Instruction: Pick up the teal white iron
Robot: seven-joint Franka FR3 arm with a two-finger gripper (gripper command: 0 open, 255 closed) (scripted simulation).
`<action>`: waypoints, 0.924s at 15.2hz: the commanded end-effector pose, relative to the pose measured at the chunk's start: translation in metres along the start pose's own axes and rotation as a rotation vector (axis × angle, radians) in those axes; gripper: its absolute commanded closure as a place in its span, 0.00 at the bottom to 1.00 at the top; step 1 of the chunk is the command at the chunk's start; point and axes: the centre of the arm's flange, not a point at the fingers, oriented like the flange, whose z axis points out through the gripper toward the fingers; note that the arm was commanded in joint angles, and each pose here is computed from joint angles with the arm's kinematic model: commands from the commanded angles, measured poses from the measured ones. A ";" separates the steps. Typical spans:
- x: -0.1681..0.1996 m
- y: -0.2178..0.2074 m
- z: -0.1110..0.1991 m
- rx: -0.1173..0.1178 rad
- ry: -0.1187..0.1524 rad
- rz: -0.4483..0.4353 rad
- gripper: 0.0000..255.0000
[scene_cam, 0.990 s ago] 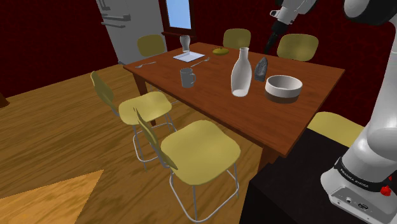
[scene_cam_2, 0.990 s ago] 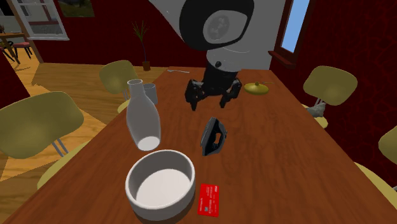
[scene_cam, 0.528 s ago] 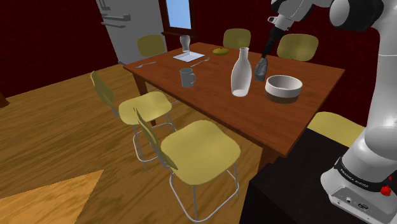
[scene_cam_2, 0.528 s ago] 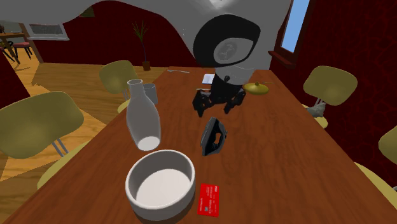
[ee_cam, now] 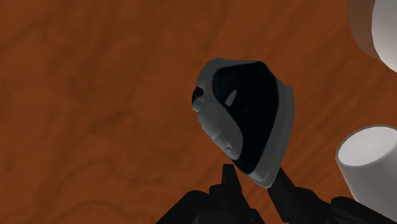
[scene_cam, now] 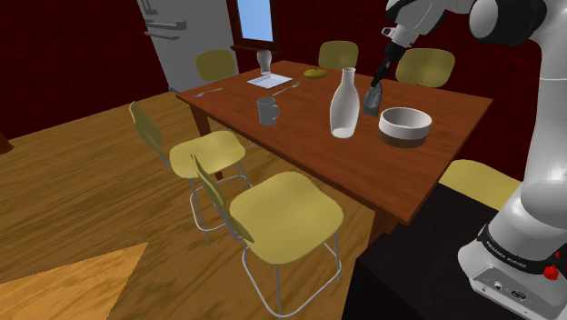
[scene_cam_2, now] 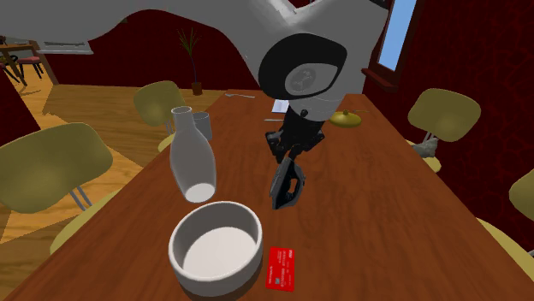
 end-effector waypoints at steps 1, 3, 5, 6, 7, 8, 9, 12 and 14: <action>0.000 0.000 0.000 0.000 -0.001 0.000 1.00; 0.000 0.000 0.000 0.000 -0.001 0.000 1.00; 0.000 0.000 0.001 0.001 -0.001 0.000 1.00; 0.002 -0.001 -0.004 0.001 -0.001 0.000 1.00; 0.004 -0.001 -0.009 0.001 -0.001 0.000 1.00; 0.006 -0.001 -0.014 0.001 -0.001 0.000 1.00; 0.008 -0.002 -0.019 0.001 -0.001 0.000 1.00; 0.014 -0.003 -0.033 0.001 -0.001 0.000 1.00; 0.019 -0.004 -0.043 0.001 -0.001 0.000 1.00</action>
